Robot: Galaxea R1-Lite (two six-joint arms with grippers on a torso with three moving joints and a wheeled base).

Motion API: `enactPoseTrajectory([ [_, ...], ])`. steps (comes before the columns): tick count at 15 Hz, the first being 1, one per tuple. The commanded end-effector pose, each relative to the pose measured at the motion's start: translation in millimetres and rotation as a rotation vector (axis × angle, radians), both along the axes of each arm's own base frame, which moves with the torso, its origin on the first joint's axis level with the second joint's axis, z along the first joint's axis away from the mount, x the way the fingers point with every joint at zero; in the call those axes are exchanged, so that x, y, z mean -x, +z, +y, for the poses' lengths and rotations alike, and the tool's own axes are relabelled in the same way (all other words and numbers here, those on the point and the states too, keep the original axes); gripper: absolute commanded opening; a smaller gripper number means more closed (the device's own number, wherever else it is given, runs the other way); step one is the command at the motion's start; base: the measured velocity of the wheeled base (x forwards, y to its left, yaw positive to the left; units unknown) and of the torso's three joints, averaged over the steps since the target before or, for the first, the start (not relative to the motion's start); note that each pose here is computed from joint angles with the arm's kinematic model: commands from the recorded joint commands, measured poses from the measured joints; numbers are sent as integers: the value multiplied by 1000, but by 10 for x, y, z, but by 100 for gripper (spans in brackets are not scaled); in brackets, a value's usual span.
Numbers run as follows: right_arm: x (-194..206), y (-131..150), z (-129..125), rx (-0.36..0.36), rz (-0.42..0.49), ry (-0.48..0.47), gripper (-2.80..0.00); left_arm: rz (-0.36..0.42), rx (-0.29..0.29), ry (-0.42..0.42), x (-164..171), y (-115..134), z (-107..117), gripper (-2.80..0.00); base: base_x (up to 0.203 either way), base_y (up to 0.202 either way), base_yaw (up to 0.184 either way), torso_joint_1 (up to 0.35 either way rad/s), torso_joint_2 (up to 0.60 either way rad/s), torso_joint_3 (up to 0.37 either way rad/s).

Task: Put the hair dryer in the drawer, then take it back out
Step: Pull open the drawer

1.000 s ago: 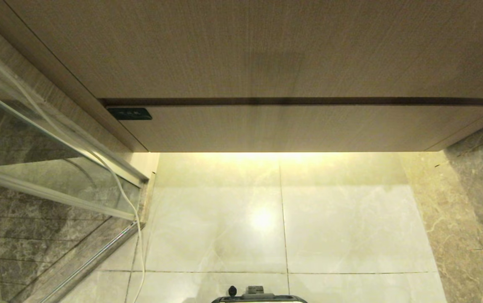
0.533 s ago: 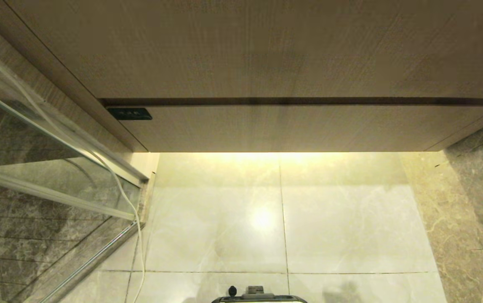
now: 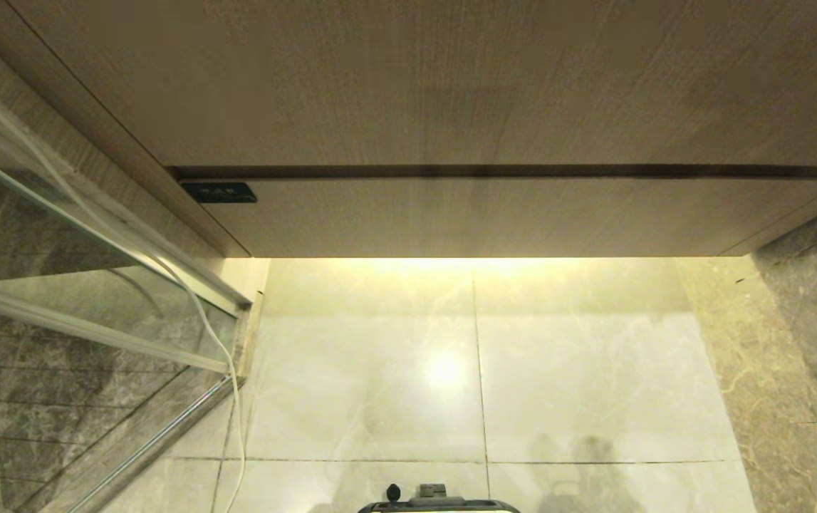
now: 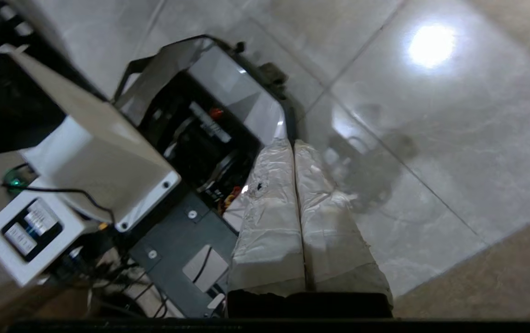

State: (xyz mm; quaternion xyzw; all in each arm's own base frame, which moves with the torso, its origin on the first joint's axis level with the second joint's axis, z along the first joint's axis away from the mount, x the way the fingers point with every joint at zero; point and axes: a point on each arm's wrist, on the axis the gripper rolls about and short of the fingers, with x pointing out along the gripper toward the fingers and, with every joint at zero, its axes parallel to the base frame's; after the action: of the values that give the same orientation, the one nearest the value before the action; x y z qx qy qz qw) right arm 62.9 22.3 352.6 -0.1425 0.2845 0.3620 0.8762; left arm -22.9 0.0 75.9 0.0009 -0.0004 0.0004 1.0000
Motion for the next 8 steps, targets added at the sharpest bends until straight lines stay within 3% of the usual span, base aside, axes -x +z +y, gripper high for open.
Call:
enactPoseTrajectory([
  [1,-238,-121,72,-18,91,82,-280,-1,0,1,0,0,0,-280,0,0,0,0,0,0],
  [4,-433,-196,128,-52,93,174,-280,-1,0,-1,0,0,0,-280,0,0,0,0,0,0],
  [8,-751,-229,193,-30,-35,203,-280,-1,0,0,0,0,0,-280,0,0,0,0,0,0],
])
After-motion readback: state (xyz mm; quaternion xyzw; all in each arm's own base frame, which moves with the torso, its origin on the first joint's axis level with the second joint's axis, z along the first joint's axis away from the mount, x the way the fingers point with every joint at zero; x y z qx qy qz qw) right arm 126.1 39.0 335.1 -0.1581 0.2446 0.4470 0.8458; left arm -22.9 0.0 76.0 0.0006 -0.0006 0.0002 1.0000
